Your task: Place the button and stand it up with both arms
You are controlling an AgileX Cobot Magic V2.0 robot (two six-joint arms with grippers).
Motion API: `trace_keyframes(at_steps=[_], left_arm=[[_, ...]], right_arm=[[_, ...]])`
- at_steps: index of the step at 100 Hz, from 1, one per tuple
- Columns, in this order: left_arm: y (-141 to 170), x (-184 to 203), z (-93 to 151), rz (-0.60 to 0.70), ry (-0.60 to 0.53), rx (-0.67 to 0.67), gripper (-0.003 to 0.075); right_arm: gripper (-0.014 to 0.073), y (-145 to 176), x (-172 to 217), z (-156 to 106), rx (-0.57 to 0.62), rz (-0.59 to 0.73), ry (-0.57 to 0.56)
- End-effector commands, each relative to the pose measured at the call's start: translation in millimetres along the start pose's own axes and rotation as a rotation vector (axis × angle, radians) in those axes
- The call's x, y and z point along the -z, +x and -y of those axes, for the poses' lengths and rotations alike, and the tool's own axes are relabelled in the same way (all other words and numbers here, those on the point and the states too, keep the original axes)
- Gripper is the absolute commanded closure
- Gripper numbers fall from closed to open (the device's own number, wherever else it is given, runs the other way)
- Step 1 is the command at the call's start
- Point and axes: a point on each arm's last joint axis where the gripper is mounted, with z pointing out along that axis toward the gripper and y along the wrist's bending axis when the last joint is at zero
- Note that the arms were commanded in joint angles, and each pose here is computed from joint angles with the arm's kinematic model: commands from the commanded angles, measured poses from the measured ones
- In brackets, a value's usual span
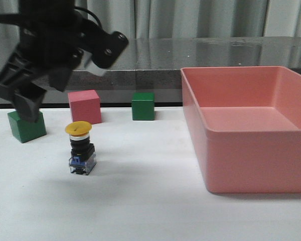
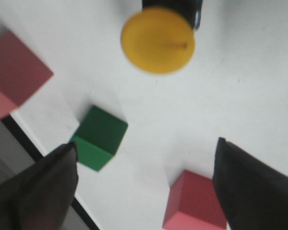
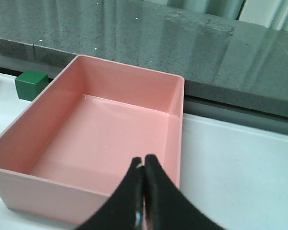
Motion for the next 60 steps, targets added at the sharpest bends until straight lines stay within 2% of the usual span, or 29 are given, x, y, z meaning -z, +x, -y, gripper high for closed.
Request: trace_keyframes(at_steps=[1, 7, 18, 32, 47, 60], left_arm=[[39, 31, -6, -0.021, -0.058, 0.127, 0.0199], [56, 38, -5, -0.026, -0.064, 0.255, 0.0263], [85, 50, -6, -0.008, -0.107, 0.458, 0.0466], [120, 63, -8, 0.14, -0.162, 0.749, 0.0743], [161, 82, -5, 0.345, -0.217, 1.1, 0.074], [188, 97, 10, 0.515, -0.325, 1.258, 0.074]], right_arm=[[0.0657, -15, 3, 3, 0.0, 0.095, 0.027], [0.0657, -15, 3, 3, 0.0, 0.095, 0.027], [0.0657, -15, 3, 3, 0.0, 0.095, 0.027], [0.0657, -15, 3, 3, 0.0, 0.095, 0.027], [0.0657, -15, 3, 3, 0.0, 0.095, 0.027], [0.0657, -15, 3, 3, 0.0, 0.094, 0.027]])
